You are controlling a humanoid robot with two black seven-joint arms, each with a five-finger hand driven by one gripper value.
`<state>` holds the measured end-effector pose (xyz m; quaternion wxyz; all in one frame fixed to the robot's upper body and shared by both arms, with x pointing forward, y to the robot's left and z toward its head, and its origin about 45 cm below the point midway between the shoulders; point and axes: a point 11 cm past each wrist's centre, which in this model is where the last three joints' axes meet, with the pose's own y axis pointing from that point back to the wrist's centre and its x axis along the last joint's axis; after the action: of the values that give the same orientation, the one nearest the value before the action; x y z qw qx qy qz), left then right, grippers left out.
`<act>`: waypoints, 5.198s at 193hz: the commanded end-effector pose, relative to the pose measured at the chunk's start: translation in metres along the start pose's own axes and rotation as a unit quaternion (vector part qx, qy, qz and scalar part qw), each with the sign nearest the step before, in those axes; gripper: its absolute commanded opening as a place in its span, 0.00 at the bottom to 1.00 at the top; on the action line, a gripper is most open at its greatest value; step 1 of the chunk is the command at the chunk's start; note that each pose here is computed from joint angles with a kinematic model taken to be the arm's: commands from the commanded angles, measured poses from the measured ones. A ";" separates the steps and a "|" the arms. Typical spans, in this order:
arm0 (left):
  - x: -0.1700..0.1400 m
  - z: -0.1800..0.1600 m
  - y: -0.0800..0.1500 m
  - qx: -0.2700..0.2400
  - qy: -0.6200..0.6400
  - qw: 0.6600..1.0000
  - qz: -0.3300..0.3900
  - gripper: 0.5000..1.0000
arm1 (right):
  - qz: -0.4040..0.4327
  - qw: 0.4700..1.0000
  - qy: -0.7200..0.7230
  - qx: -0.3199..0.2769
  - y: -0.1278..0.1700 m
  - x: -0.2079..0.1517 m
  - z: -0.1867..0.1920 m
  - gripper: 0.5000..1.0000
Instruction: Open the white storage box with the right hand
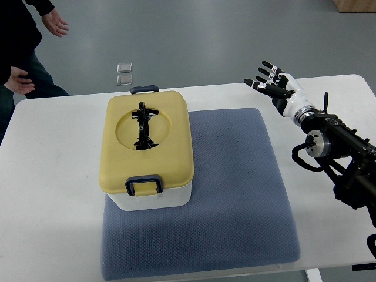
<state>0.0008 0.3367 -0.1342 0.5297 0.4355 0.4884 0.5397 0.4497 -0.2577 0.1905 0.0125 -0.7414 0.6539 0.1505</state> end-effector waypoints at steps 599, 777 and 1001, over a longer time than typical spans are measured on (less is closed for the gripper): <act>-0.003 -0.003 0.000 0.003 0.001 1.000 -0.004 1.00 | -0.514 0.615 0.582 0.138 0.047 -0.310 -0.160 0.86; -0.003 -0.003 0.000 0.003 0.001 1.000 -0.004 1.00 | -0.522 0.327 0.757 0.218 0.053 -0.299 -0.119 0.84; -0.003 -0.003 0.000 0.003 0.001 1.000 -0.004 1.00 | -0.513 0.260 0.779 0.251 0.054 -0.293 -0.106 0.52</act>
<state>-0.0018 0.3340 -0.1346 0.5304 0.4343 0.4922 0.5365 0.3899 -0.0055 0.3705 -0.2431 -0.6495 -0.1590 -0.7026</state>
